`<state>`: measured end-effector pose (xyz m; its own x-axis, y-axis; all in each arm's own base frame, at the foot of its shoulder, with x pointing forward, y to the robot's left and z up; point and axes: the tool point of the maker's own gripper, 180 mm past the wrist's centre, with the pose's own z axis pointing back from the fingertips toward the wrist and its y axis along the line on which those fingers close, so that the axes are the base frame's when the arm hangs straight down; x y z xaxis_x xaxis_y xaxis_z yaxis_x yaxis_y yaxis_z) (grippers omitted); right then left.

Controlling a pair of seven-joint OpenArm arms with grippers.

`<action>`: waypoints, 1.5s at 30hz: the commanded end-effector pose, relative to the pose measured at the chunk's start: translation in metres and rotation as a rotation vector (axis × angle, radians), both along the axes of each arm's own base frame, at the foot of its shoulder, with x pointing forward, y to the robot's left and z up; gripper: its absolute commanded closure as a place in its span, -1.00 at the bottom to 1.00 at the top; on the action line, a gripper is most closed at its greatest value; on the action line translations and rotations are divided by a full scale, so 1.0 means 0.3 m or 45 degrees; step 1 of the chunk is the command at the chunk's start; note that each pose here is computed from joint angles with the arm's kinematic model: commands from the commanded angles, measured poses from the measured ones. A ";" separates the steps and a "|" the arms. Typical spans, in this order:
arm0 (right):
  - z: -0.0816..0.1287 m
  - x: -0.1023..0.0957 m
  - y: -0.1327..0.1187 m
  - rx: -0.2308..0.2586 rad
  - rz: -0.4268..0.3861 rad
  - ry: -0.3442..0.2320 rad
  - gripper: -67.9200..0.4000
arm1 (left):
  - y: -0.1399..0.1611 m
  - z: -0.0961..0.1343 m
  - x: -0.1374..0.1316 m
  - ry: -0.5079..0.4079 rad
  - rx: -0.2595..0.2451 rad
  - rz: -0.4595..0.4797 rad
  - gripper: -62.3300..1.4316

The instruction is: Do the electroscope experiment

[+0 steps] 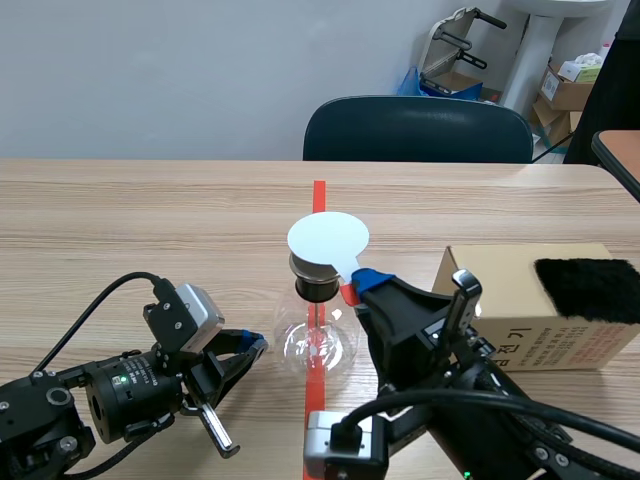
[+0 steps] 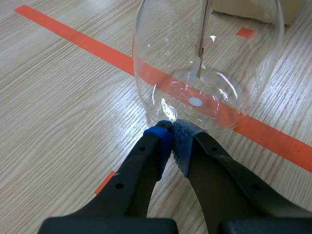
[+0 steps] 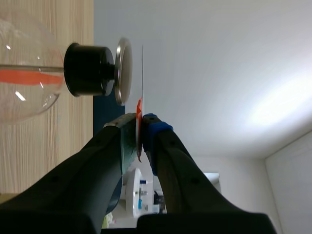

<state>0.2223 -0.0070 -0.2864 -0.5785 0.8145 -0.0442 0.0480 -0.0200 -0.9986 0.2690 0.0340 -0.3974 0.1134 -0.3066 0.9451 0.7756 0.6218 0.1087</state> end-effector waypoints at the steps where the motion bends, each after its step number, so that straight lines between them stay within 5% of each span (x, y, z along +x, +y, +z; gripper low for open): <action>1: 0.038 0.035 -0.023 0.012 -0.049 -0.053 0.94 | -0.016 0.027 0.009 -0.023 -0.037 -0.004 0.86; 14: 0.049 0.125 -0.260 0.047 -0.588 -0.062 0.94 | -0.016 0.027 0.009 -0.023 -0.036 -0.004 0.86; 23: 0.051 0.132 -0.341 0.059 -0.760 -0.064 0.94 | -0.016 0.027 0.009 -0.023 -0.036 -0.004 0.86; 33: 0.051 0.131 -0.326 0.057 -0.729 -0.064 0.94 | -0.016 0.027 0.009 -0.023 -0.036 -0.004 0.86; 45: 0.045 0.099 -0.154 0.032 -0.358 -0.058 0.94 | -0.016 0.027 0.009 -0.023 -0.036 -0.004 0.86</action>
<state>0.2455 -0.0520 -0.2844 -0.3295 0.9436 -0.0327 0.0472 -0.0181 -0.9987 0.2690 0.0340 -0.3974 0.1134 -0.3066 0.9451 0.7756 0.6218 0.1087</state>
